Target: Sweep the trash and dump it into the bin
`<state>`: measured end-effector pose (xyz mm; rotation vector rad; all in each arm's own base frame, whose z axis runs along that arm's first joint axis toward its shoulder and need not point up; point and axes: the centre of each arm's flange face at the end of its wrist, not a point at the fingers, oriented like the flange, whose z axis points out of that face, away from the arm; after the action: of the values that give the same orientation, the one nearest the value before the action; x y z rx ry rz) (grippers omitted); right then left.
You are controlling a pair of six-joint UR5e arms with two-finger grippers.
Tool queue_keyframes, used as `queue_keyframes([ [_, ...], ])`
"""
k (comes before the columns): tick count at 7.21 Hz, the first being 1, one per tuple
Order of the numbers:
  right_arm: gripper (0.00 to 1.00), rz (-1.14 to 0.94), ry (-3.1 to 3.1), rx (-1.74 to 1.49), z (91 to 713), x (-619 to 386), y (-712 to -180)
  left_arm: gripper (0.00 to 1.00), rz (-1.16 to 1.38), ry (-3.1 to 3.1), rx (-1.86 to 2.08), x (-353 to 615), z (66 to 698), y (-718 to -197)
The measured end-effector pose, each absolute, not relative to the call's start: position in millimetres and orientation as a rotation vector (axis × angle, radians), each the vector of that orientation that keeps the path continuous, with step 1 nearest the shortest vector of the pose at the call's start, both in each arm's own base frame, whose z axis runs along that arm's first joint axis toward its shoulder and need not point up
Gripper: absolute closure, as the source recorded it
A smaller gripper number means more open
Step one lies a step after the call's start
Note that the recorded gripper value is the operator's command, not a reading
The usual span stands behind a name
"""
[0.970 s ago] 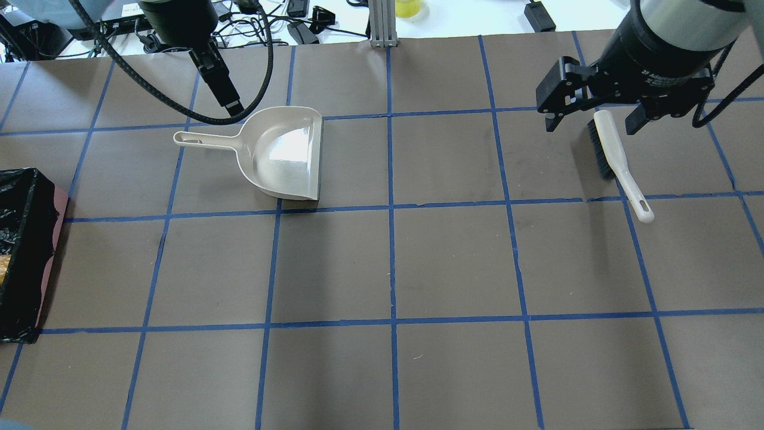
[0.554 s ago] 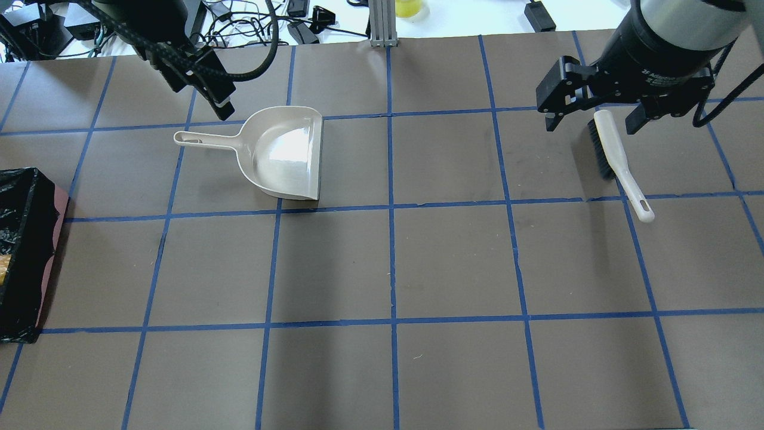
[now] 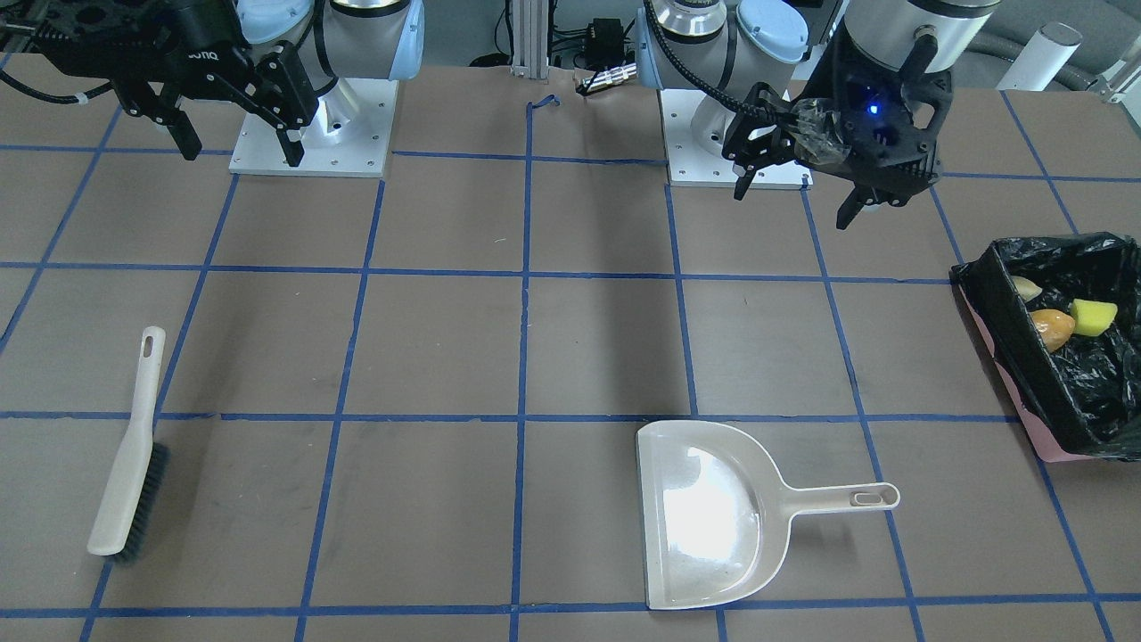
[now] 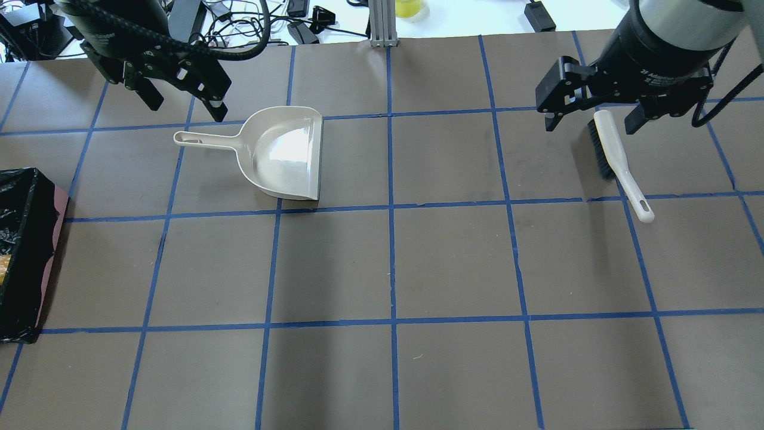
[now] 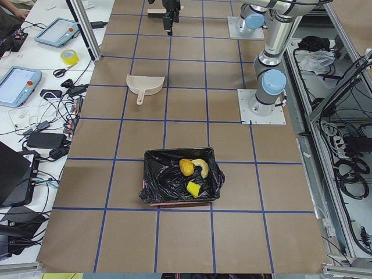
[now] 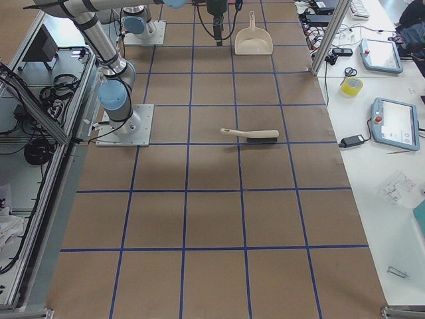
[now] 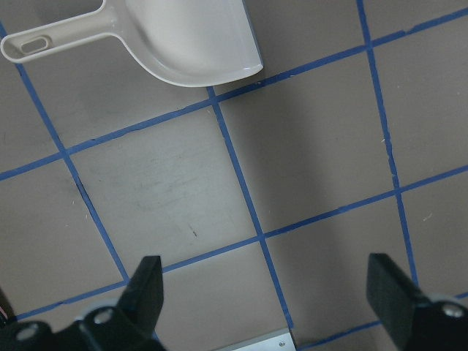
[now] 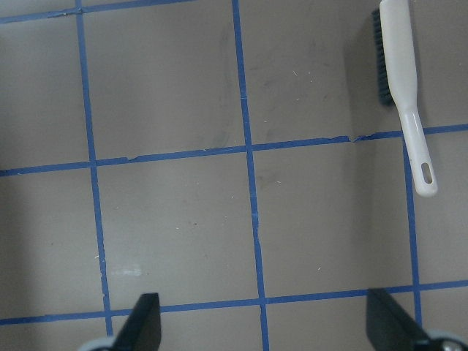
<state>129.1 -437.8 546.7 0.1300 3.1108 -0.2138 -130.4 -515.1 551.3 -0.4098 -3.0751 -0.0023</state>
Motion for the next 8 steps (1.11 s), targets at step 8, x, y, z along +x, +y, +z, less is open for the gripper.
queue_keyframes([
  [8,0.00,-0.214,3.111,0.130,545,129,-440,0.00,0.099,-3.111,-0.205,-120,555,-502],
])
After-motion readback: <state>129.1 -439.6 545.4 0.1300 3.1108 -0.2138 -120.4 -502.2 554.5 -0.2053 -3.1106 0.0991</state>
